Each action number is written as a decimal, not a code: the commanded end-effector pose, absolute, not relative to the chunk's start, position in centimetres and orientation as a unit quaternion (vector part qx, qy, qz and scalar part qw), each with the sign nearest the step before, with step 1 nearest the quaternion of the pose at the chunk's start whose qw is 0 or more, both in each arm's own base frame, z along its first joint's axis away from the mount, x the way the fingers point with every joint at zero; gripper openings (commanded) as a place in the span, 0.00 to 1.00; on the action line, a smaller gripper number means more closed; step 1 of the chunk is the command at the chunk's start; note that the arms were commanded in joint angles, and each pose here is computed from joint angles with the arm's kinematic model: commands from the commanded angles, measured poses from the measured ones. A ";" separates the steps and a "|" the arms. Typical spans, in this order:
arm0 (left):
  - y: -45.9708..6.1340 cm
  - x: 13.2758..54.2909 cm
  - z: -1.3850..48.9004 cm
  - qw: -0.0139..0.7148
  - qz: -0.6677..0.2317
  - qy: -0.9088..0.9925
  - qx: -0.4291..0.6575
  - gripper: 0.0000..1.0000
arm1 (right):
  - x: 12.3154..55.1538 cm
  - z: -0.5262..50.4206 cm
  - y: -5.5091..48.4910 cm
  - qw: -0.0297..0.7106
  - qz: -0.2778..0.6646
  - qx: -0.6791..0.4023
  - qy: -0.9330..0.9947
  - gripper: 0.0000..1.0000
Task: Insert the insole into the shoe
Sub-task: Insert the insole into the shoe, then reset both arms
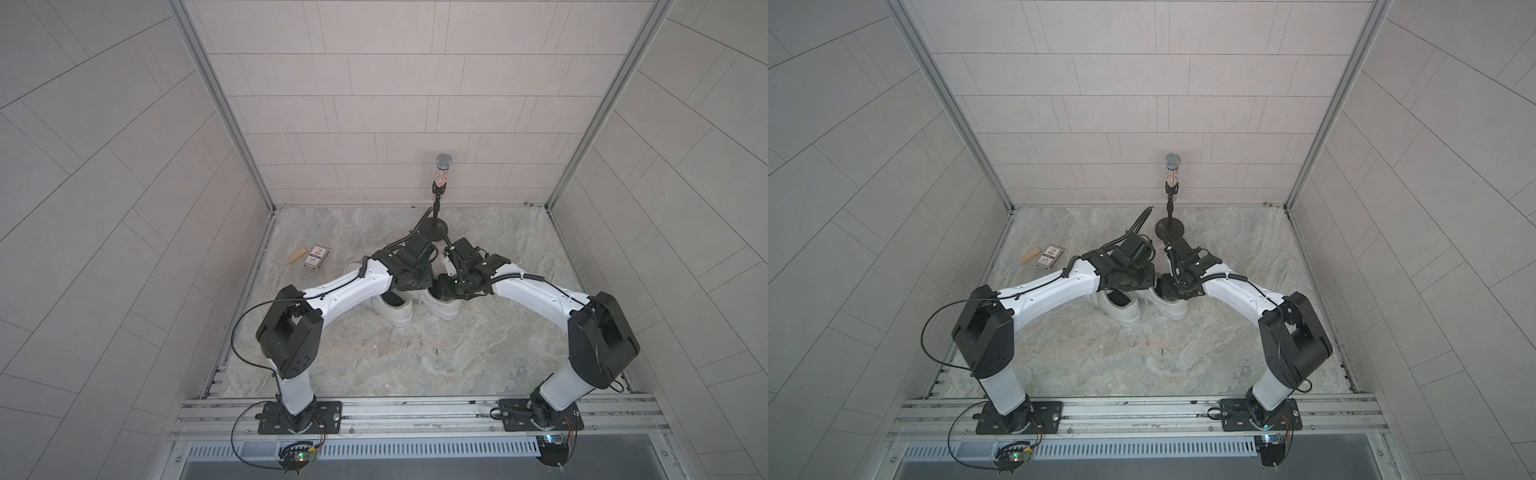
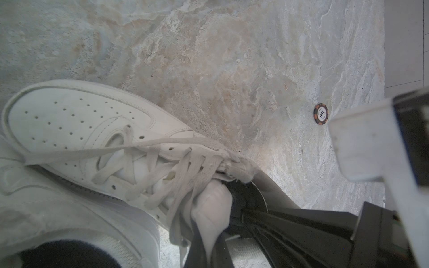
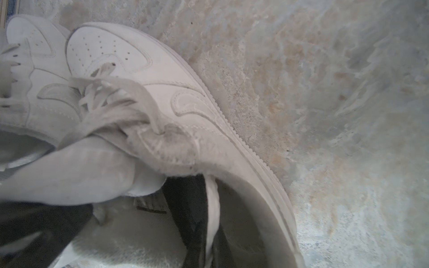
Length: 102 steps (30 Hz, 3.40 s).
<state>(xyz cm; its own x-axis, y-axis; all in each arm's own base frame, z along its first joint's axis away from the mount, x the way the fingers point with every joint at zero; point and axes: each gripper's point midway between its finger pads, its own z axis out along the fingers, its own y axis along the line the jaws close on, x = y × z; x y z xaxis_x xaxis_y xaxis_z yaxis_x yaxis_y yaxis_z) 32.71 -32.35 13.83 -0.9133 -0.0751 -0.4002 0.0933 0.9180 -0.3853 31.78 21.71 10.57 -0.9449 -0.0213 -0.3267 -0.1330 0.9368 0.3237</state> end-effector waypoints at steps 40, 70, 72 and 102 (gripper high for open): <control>-30.7 35.8 16.9 0.281 -0.192 0.940 -0.009 0.00 | 29.1 5.7 16.4 0.082 0.038 -0.046 0.995 0.21; -32.4 35.7 15.9 0.283 -0.213 0.933 0.062 0.00 | 34.9 9.3 19.1 0.216 0.095 -0.049 0.971 0.55; -32.5 35.6 15.7 0.278 -0.216 0.934 0.064 0.00 | 35.1 8.8 18.9 0.212 0.097 -0.049 0.971 0.54; 2.1 37.3 12.6 0.520 0.179 0.832 -0.070 0.97 | 32.3 14.4 -4.9 0.549 -0.086 0.134 0.820 1.00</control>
<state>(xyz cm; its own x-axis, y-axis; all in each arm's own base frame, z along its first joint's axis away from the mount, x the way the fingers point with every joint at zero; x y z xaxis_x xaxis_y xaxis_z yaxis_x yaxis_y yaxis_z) 34.35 1.77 8.63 -0.6317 0.0352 -0.7744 -0.2433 0.9395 0.2411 32.40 -3.92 13.00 -0.4644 0.1674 -0.8696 0.3010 0.9534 0.0228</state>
